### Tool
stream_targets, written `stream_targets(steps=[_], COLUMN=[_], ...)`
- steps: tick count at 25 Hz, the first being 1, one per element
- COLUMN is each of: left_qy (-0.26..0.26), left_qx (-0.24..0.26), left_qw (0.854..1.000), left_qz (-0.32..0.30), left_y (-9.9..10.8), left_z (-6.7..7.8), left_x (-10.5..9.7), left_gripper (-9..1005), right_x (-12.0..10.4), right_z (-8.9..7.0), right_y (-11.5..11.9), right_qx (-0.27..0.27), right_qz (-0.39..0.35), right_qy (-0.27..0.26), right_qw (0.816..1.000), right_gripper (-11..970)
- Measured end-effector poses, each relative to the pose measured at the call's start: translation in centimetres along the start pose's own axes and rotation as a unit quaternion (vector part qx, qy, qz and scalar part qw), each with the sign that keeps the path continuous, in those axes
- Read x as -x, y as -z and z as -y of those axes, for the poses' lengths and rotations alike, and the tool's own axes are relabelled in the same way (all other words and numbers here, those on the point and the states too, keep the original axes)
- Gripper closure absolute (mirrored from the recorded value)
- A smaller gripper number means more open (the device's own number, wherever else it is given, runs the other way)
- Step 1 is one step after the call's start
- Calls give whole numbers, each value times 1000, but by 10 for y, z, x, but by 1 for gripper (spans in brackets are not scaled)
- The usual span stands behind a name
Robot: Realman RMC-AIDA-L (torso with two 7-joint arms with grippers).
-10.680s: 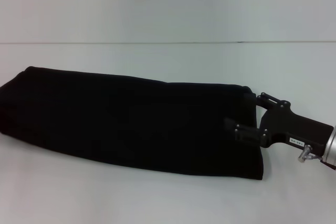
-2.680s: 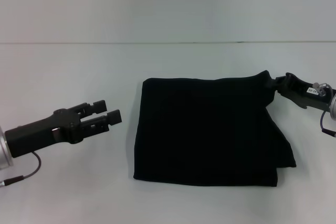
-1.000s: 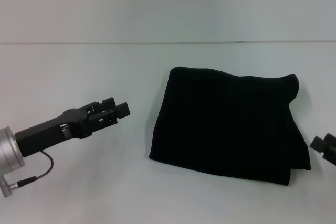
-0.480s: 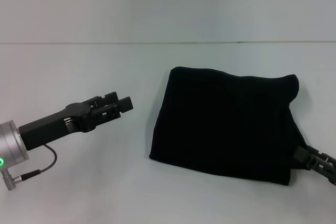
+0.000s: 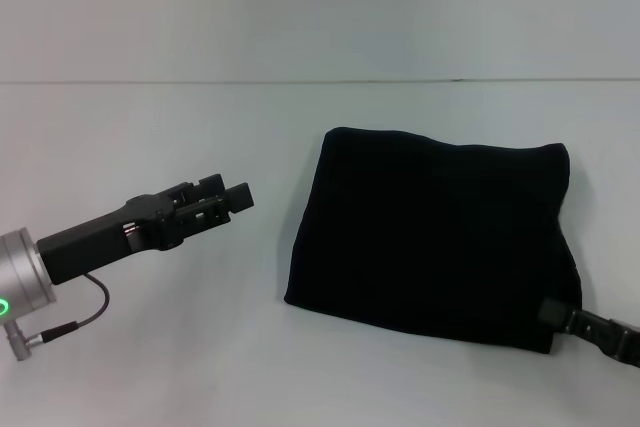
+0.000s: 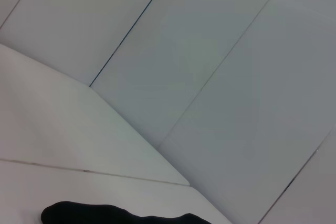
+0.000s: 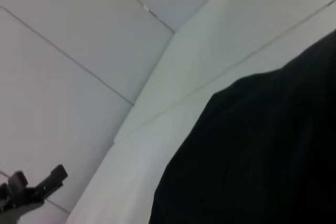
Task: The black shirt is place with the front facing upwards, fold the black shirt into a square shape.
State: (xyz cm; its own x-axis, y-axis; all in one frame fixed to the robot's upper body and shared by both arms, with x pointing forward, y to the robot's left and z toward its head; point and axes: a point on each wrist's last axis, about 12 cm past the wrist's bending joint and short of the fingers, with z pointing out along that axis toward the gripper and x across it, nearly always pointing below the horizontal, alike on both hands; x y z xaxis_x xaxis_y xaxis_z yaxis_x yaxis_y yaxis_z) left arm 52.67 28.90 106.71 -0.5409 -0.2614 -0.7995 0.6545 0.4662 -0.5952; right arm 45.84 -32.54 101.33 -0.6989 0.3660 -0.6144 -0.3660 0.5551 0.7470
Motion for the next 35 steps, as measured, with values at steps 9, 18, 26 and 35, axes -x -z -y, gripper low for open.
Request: stream_targets(steps=[9, 18, 26, 35], left_qy=[1, 3, 2, 1], left_qx=[6, 11, 14, 16], left_qw=[1000, 1000, 1000, 1000], left_qz=[0, -2, -3, -3], left_y=[1, -1, -2, -1], left_z=[-1, -2, -3, -4], left_x=[-1, -3, -3, -3], left_gripper=[197, 198, 197, 198], right_x=[-1, -14, -17, -13], right_z=[-1, 3, 3, 6], right_y=[6, 15, 15, 26], right_qx=[4, -14, -21, -34], right_qz=[-1, 2, 6, 37], right_qy=[30, 61, 65, 63], right_qw=[1000, 998, 998, 997], right_gripper=[763, 819, 811, 801])
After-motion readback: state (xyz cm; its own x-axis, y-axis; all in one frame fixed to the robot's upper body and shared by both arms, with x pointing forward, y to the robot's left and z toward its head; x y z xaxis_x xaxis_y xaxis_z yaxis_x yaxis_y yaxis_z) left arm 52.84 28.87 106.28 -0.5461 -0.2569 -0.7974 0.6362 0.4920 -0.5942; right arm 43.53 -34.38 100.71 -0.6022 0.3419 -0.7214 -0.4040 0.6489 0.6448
